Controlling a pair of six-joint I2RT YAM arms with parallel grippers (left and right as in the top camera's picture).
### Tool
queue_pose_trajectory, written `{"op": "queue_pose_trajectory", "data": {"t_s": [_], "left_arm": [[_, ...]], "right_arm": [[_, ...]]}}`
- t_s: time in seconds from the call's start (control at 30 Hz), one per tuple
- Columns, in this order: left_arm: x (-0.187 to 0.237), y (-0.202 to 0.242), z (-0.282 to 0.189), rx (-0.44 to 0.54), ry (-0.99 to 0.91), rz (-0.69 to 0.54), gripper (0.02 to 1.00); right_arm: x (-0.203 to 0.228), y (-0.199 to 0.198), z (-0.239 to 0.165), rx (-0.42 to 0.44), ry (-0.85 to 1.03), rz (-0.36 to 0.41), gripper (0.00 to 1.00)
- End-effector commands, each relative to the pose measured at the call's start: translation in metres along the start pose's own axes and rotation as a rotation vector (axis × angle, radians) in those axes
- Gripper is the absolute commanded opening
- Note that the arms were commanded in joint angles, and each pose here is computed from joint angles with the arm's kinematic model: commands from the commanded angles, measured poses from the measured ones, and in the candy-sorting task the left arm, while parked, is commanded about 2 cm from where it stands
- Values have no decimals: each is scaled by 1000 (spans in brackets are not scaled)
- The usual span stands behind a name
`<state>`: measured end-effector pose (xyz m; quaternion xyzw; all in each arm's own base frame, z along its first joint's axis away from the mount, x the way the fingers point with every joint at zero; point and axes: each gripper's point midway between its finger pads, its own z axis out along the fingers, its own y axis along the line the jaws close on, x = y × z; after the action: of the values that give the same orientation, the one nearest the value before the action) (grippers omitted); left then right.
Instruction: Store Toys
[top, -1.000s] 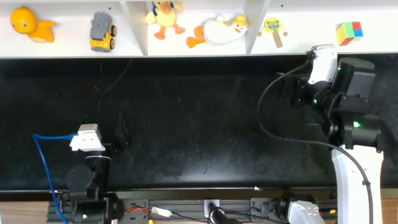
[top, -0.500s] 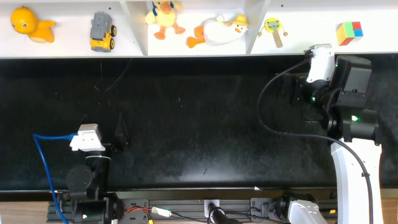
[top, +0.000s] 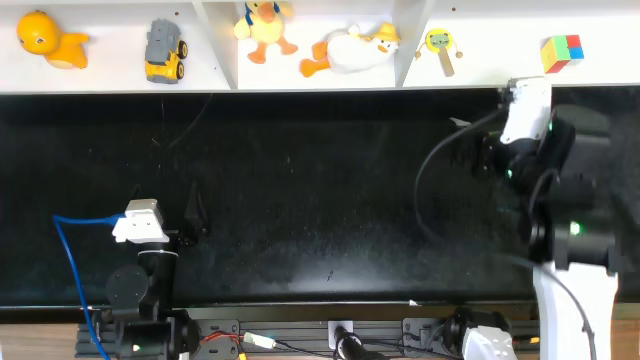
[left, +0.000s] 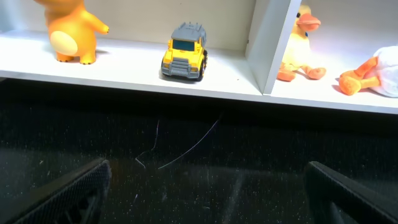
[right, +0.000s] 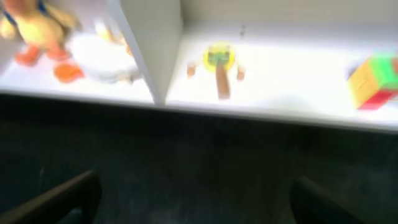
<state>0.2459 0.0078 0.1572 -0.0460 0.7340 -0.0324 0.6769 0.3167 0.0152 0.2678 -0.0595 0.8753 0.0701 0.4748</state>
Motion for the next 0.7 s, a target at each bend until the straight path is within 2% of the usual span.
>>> {"op": "queue_pose_trajectory", "data": {"t_s": [0.03, 0.13, 0.23, 0.3, 0.5, 0.7], "left_arm": [[0, 0, 0, -3, -8, -14, 996], [0, 0, 0, -3, -8, -15, 998], [0, 0, 0, -3, -8, -15, 998], [0, 0, 0, -3, -8, -14, 998], [0, 0, 0, -3, -8, -15, 998], [0, 0, 0, -3, -8, -15, 998]], "right_arm": [[14, 11, 1, 33, -120, -1, 996], [30, 10, 2, 67, -253, 107, 996], [53, 2, -3, 81, -384, 266, 996], [69, 0, -7, 81, -436, 307, 993], [105, 1, -12, 57, -550, 316, 996], [118, 0, -8, 55, -588, 312, 996]]}}
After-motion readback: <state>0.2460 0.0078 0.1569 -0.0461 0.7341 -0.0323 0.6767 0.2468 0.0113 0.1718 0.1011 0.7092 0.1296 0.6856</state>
